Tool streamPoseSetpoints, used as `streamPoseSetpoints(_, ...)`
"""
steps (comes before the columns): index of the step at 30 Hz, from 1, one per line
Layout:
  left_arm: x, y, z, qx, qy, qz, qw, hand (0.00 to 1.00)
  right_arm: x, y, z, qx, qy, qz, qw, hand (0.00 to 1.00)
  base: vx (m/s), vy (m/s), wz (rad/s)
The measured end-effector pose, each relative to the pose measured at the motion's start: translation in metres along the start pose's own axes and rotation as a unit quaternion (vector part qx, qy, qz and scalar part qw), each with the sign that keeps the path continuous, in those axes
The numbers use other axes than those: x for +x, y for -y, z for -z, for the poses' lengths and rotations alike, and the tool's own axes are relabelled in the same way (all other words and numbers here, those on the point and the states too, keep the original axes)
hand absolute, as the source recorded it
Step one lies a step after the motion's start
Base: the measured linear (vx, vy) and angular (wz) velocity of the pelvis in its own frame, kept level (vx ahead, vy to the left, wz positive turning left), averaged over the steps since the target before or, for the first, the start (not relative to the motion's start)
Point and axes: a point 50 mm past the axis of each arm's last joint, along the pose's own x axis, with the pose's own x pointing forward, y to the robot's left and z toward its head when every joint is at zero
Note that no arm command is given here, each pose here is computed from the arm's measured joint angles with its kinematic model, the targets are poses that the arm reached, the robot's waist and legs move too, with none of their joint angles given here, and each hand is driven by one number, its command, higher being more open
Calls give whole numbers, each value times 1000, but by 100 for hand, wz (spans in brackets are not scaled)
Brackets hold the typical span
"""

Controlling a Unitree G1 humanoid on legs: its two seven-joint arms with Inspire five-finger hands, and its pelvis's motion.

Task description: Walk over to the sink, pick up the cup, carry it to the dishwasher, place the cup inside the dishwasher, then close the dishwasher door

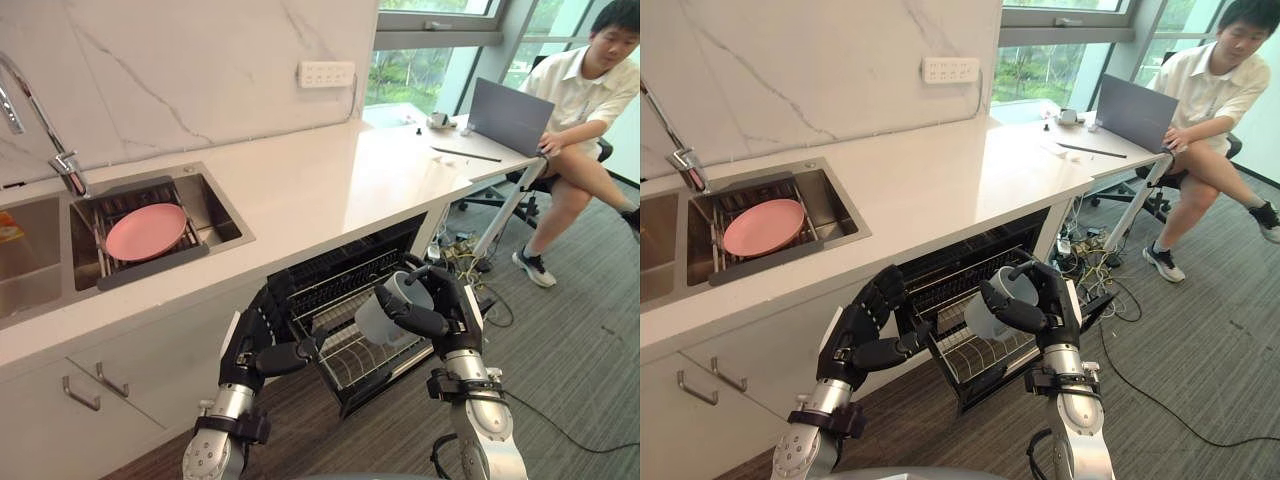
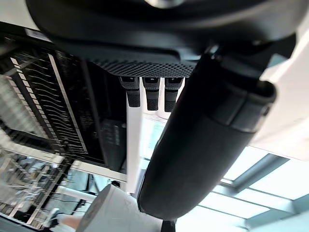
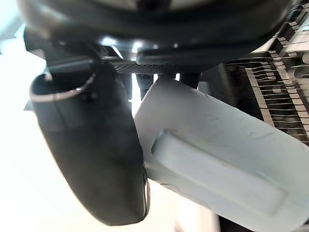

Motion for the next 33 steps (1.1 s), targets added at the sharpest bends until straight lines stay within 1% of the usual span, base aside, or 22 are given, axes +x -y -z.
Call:
streamPoseSetpoints(1,-4,-7,12,5,-30,-10,999,90,8,2,3,-17,-7,-7,1000,30,-63,-3,29)
streamPoseSetpoints(3,-7,-16,22,11,-57,-25,998,90,18,5,4,-30,-10,-12,999,30,-76,-9,21)
streamPoseSetpoints(6,7,-36,32,37,-82,-52,995,90,58,13,-4,-76,-3,-10,997,30,-156,-20,16)
streamPoseSetpoints(8,16,-50,32,55,-84,-83,991,90,80,16,-9,-90,-1,3,996,30,-130,-10,18)
streamPoseSetpoints(11,28,-67,27,70,-73,-126,987,90,99,20,-19,-102,6,19,995,30,-100,7,19)
streamPoseSetpoints(13,37,-82,18,81,-57,-164,982,90,115,24,-34,-118,22,29,992,30,-86,30,12)
streamPoseSetpoints(17,48,-93,5,72,-18,-203,976,90,132,30,-61,-149,57,39,986,30,-73,54,14)
streamPoseSetpoints(21,59,-90,0,52,6,-211,976,90,142,31,-82,-158,88,46,982,30,-16,34,12)
streamPoseSetpoints(22,63,-87,-1,42,13,-214,976,90,145,29,-88,-157,97,44,982,90,-6,22,11)
streamPoseSetpoints(27,79,-66,-4,-1,38,-203,978,90,157,21,-115,-161,135,37,977,90,-25,17,3)
streamPoseSetpoints(33,81,-61,-4,-24,48,-205,977,90,159,19,-122,-172,141,41,974,90,-6,-25,2)
